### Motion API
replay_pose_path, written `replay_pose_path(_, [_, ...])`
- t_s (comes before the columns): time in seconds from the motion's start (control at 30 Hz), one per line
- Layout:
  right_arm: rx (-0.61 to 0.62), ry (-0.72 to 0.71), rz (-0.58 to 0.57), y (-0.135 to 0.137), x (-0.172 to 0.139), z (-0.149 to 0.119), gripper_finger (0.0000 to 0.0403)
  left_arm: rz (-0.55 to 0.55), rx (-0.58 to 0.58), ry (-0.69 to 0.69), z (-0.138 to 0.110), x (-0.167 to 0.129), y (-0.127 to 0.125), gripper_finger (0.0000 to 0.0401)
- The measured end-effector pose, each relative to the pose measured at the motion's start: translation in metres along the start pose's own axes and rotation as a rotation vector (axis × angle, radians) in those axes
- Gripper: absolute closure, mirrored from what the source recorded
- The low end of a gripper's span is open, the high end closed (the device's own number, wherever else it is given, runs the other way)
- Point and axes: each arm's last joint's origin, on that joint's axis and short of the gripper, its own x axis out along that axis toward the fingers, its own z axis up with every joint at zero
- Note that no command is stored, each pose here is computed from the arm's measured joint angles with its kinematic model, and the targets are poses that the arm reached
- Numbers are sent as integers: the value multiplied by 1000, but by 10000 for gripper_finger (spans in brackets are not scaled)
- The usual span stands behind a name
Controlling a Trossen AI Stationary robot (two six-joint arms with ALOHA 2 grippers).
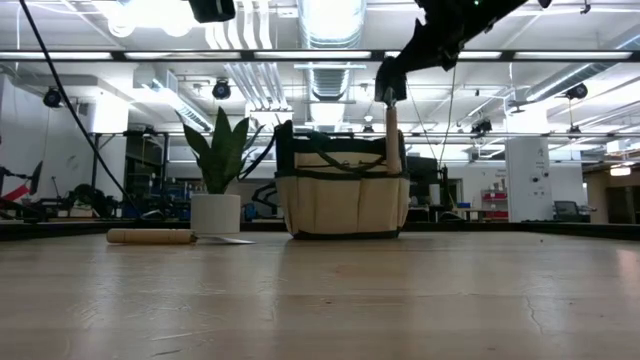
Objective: Pick & Place Garden tools in Gardening bag
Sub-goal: Put the brown trowel into the white bag
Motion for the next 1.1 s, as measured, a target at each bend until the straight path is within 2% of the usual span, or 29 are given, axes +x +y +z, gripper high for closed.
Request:
replay_pose_path(0.17, [-23, -72, -23, -5, 1, 7, 395, 4, -1, -3, 0, 0, 0, 155])
replay_pose_path(0.3, [-53, -68, -34, -7, 5, 7, 394, 9, -3, -10, 0, 0, 0, 155])
replay_pose_path(0.57, [-123, 20, -32, -1, 27, -7, 394, 25, -24, -15, 1, 0, 2, 155])
replay_pose_path(0.83, [-114, 122, -26, 5, 49, -23, 394, 29, -25, -12, 1, 0, 2, 155])
replay_pose_path(1.1, [-120, 248, -16, 9, 58, -39, 394, 47, -28, 1, -1, 0, 4, 155])
